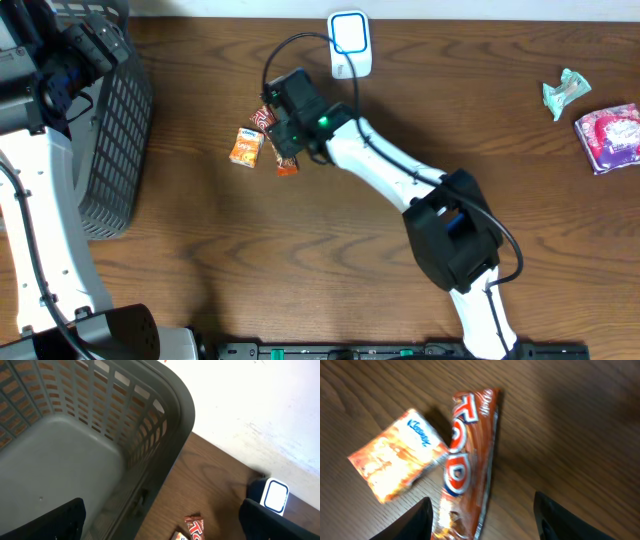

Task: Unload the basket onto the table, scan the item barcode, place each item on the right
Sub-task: 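Move the right gripper to the red-patterned bar and grasp it, then hold the red-patterned bar in front of the white scanner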

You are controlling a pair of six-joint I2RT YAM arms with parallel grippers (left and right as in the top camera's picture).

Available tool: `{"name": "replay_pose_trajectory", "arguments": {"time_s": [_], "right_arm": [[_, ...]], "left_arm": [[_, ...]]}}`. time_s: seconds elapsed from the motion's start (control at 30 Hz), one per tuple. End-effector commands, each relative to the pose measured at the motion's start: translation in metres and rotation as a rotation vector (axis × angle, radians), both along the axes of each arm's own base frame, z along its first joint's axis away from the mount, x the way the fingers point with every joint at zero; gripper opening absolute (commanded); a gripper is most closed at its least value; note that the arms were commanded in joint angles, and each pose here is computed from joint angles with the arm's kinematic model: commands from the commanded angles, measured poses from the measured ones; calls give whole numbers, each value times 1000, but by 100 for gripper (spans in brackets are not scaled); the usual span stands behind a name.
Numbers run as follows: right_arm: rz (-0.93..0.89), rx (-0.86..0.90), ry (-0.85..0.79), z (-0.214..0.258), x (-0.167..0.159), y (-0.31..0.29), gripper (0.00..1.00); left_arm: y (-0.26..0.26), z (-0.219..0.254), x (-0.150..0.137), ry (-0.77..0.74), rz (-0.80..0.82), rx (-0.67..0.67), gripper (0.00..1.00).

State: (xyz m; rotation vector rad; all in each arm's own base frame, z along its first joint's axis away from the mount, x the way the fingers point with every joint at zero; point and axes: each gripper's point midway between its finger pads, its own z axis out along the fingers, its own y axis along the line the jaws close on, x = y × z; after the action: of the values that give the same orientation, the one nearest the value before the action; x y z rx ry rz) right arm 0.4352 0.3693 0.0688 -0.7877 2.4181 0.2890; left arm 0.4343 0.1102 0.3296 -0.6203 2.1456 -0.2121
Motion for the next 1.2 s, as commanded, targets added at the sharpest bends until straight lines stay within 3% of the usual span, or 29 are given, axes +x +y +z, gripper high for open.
{"name": "replay_pose_trajectory", "arguments": {"time_s": [0.0,0.2,0.3,0.47,0.8,1.0,1.17], "right_arm": [[-25,-95,-9,-33,1,-5,59],[-33,-102,52,-65,-7,-2,53],[-33,-104,57,-66,-8,-3,29],[-108,-79,69,-53,-4,-11,3],[-297,149,239,28,-2,-53,2],[-265,345,561,33,-20,-80,1],[-231,383,695,33,-32,-114,2]], "left_arm": [[0,7,-2,-16,6,-2,98],[0,7,-2,-16,6,-2,98],[0,7,-2,-16,6,-2,98],[0,7,-2,-16,6,-2,98],[0,7,-2,-16,6,-2,98],[0,7,-2,-16,6,-2,98],[0,7,-2,-16,6,-2,98]]}}
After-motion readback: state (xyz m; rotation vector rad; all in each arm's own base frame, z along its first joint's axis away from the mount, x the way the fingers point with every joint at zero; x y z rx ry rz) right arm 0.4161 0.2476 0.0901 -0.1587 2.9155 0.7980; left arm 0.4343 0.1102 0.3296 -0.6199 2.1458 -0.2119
